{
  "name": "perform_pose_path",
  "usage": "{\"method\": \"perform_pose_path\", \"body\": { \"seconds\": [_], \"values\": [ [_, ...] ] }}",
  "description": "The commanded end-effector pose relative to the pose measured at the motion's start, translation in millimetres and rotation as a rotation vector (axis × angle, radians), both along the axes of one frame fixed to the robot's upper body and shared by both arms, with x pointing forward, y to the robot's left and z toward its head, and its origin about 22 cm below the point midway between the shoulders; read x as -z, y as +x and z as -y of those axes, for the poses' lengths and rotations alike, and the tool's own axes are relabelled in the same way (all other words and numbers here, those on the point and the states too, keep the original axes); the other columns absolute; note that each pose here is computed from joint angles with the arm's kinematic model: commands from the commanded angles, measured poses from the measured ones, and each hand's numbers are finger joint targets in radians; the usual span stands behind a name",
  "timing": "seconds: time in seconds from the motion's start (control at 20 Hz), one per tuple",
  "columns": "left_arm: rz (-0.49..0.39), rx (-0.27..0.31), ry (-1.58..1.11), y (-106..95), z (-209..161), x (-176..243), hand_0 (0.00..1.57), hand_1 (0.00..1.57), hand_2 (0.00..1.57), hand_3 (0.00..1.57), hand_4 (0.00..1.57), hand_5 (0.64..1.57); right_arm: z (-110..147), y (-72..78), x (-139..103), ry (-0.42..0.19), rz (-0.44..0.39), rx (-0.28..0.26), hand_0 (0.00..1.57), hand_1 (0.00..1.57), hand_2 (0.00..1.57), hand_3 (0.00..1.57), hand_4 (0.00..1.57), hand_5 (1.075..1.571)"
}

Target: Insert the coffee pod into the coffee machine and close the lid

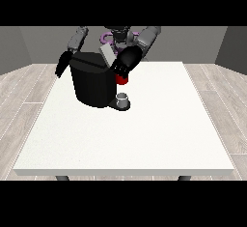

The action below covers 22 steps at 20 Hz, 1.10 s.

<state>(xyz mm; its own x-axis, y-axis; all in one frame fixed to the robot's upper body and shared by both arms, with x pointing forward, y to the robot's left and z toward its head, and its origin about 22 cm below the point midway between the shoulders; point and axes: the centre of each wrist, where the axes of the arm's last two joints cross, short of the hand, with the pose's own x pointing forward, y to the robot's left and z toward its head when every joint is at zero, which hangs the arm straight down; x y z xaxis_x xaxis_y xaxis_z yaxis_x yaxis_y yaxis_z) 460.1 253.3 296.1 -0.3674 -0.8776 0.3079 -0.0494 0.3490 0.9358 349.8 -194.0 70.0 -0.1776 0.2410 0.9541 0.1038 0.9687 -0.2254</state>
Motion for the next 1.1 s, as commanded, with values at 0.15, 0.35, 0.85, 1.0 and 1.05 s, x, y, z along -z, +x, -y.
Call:
{"method": "perform_pose_path", "body": {
  "seconds": [0.15, 0.35, 0.85, 1.0, 1.05],
  "values": [
    [0.069, 0.012, 0.016, -1.1, -11.0, 0.5, 1.27, 1.27, 1.24, 0.97, 0.00, 1.571, -10.6, -2.3, -2.7, -0.004, 0.027, 0.021, 0.00, 0.00, 0.00, 0.00, 0.07, 1.571],
    [0.090, -0.006, 0.070, -2.8, -19.7, -5.5, 1.09, 1.09, 1.07, 0.80, 0.00, 1.571, -0.1, 3.3, -21.1, -0.024, 0.015, -0.019, 0.00, 0.00, 0.00, 0.00, 0.22, 1.571],
    [0.132, -0.022, 0.118, -4.7, -15.1, -17.4, 0.00, 0.00, 0.62, 0.49, 0.00, 1.571, -0.7, 1.6, -1.0, -0.038, -0.002, 0.012, 0.00, 0.00, 0.00, 0.00, 0.15, 1.571],
    [0.151, -0.045, 0.109, -6.7, -22.2, -28.2, 0.00, 0.00, 0.56, 0.46, 0.00, 1.571, 9.8, 6.4, -12.3, -0.038, 0.007, 0.016, 0.00, 0.00, 0.00, 0.00, 0.12, 1.571],
    [0.137, 0.010, 0.125, -4.8, -15.5, -12.6, 0.00, 0.00, 0.53, 0.44, 0.00, 1.571, 1.9, -1.4, 9.3, -0.020, -0.006, 0.045, 0.00, 0.00, 0.00, 0.00, 0.00, 1.571]
  ]
}}
